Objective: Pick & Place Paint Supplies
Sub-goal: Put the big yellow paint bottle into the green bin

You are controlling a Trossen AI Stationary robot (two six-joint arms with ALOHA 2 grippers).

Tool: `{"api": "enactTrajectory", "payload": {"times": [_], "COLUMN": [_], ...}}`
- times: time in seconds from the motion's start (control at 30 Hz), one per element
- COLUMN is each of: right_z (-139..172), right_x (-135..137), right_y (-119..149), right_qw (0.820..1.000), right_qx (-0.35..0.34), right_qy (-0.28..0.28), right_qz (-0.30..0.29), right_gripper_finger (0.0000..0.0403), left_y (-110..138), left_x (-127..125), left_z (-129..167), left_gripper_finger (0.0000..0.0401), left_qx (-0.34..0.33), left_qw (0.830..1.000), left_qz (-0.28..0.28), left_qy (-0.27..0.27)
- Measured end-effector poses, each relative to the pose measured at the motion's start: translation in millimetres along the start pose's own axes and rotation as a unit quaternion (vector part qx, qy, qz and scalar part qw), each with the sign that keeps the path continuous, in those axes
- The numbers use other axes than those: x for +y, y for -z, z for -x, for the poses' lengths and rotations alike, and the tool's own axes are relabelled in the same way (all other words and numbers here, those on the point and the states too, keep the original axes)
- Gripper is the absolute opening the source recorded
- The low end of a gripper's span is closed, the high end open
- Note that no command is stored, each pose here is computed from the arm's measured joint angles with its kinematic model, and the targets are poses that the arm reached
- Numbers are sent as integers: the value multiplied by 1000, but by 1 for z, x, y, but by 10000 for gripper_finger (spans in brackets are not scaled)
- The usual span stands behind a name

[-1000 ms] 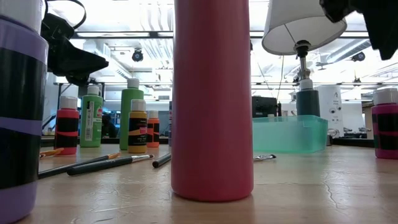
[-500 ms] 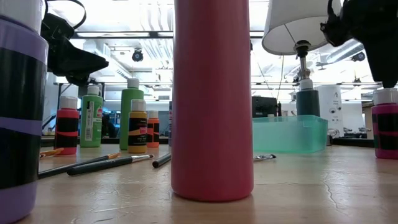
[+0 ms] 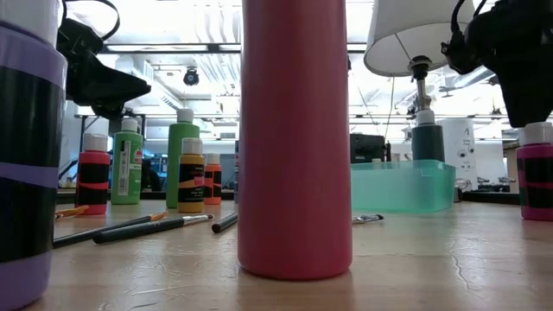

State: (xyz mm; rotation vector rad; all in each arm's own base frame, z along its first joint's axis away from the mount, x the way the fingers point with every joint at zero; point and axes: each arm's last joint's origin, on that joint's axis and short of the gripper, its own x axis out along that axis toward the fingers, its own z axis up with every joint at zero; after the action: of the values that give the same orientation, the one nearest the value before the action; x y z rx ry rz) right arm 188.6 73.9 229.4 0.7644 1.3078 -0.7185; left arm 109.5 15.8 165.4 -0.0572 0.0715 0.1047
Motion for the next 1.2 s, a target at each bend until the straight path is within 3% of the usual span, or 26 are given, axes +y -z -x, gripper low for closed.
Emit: {"api": "enactTrajectory", "payload": {"times": [0.37, 1.0, 1.2], "right_z": [-9, -12, -12], "right_x": [-3, -3, -2], "right_y": [2, 3, 3], "right_qw": [1000, 1000, 1000], "right_qx": [14, 17, 21], "right_qy": [2, -2, -8], "right_qz": [0, 5, 9], "right_gripper_finger": [214, 152, 154], "left_y": [0, 0, 0], "left_x": [0, 0, 0], "left_z": [0, 0, 0], "left_gripper_finger": [76, 76, 76], "left_qx": [0, 0, 0], "left_qw": [1000, 1000, 1000], "left_qz": [0, 0, 0], "left_qy": [0, 0, 0]}}
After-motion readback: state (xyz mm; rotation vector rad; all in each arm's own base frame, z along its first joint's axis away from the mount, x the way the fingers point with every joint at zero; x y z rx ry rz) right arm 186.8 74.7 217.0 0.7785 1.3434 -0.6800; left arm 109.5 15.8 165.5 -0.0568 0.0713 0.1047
